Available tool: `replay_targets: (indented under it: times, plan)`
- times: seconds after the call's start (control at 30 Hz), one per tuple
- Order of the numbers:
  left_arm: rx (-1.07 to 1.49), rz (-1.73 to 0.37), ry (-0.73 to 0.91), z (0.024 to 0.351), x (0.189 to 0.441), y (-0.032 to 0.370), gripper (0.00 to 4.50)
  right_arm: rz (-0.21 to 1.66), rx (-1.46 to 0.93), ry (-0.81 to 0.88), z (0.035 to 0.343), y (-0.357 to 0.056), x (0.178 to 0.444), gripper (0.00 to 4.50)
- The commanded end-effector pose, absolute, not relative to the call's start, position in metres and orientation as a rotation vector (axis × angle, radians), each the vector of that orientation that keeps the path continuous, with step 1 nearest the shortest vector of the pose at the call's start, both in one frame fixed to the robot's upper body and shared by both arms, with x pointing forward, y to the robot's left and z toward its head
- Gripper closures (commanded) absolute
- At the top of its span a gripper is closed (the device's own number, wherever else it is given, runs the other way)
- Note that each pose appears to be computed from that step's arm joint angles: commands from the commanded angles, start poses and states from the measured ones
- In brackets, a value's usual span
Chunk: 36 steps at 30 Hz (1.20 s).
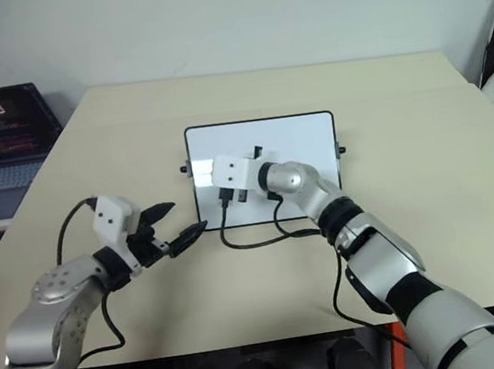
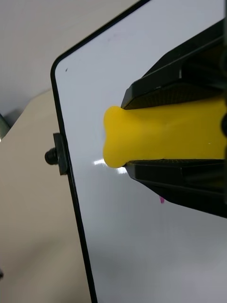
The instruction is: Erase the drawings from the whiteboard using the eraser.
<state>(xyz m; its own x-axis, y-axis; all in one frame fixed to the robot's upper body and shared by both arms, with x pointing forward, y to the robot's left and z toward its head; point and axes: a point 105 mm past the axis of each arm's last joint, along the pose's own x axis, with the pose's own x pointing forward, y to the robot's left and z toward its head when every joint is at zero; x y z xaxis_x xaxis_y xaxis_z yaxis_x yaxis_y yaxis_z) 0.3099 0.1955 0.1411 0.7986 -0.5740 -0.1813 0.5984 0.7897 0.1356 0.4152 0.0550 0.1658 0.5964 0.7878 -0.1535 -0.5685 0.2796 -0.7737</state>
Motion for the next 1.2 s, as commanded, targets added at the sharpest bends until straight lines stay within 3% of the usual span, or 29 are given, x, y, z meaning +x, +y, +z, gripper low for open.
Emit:
replay_targets:
  times: [0.03, 0.23, 0.47, 0.63, 0.93, 1.13, 1.2]
  plan:
    - [0.209, -0.645, 0.089, 0.15, 0.311, 0.193, 0.0, 0.917, -0.894, -0.277, 0.169, 0.059, 0.417, 3.38]
    - [0.207, -0.648, 0.086, 0.15, 0.31, 0.192, 0.0, 1.118, -0.963, -0.174, 0.137, 0.065, 0.398, 3.38]
    - [0.204, -0.651, 0.084, 0.149, 0.311, 0.191, 0.0, 0.896, -0.89, -0.308, 0.18, 0.063, 0.418, 3.38]
    - [0.206, -0.649, 0.086, 0.149, 0.312, 0.193, 0.0, 0.867, -0.873, -0.317, 0.189, 0.067, 0.421, 3.38]
    - [0.208, -0.645, 0.085, 0.148, 0.312, 0.194, 0.0, 1.141, -1.04, -0.106, 0.13, 0.066, 0.401, 3.38]
    - [0.207, -0.645, 0.086, 0.148, 0.312, 0.193, 0.0, 0.838, -0.991, -0.274, 0.179, 0.052, 0.429, 3.38]
    - [0.207, -0.646, 0.086, 0.148, 0.312, 0.193, 0.0, 0.815, -0.984, -0.27, 0.182, 0.046, 0.433, 3.38]
